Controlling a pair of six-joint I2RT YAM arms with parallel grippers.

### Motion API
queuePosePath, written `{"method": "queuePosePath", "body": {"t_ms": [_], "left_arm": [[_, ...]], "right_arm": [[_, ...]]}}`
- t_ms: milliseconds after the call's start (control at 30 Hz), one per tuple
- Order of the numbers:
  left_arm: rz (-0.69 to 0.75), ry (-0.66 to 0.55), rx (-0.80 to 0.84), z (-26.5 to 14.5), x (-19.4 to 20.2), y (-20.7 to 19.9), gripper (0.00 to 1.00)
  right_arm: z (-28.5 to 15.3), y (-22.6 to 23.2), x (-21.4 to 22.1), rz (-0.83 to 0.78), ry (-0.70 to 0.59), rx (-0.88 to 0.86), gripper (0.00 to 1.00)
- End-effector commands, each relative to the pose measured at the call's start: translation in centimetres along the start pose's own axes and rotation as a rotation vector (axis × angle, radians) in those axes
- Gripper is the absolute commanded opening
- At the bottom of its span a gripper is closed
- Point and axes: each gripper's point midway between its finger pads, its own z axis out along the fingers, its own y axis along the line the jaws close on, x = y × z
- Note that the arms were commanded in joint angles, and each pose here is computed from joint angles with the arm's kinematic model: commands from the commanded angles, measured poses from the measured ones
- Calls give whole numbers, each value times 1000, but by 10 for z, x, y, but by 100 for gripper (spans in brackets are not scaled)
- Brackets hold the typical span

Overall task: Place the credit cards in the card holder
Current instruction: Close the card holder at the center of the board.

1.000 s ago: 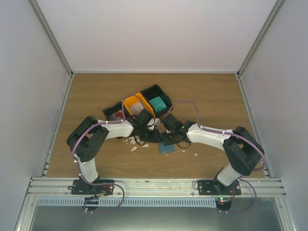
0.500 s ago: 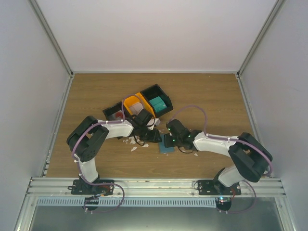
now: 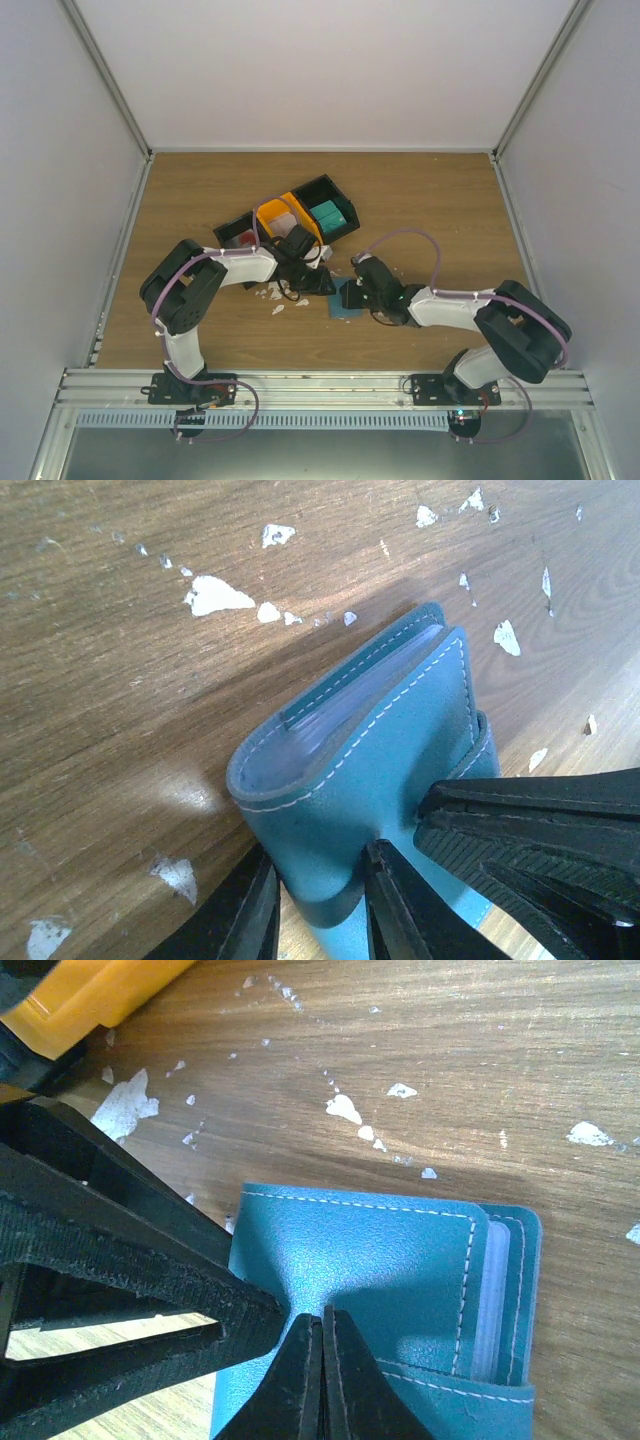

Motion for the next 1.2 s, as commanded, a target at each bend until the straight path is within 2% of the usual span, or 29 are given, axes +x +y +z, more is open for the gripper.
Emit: {"method": "queuePosePath", "body": {"t_ms": [0,233,900,1067,1167], "left_arm": [[5,-4,-13,5,-6,5,25],[11,7,-11,6,-7,4,23],[-11,75,3,12,-10,7,23],[-17,75,2,12,-11,7,23],[-14,71,2,11,-12,6,23]], "right_arm": [[0,-55,116,62,371,133,0],[-3,-63,129,67,397,156,1],[-5,-88,160,-73,363,443,0],[-4,-94,171,-59,364,452,1],[-6,-88,162,-68,339,448,0]]}}
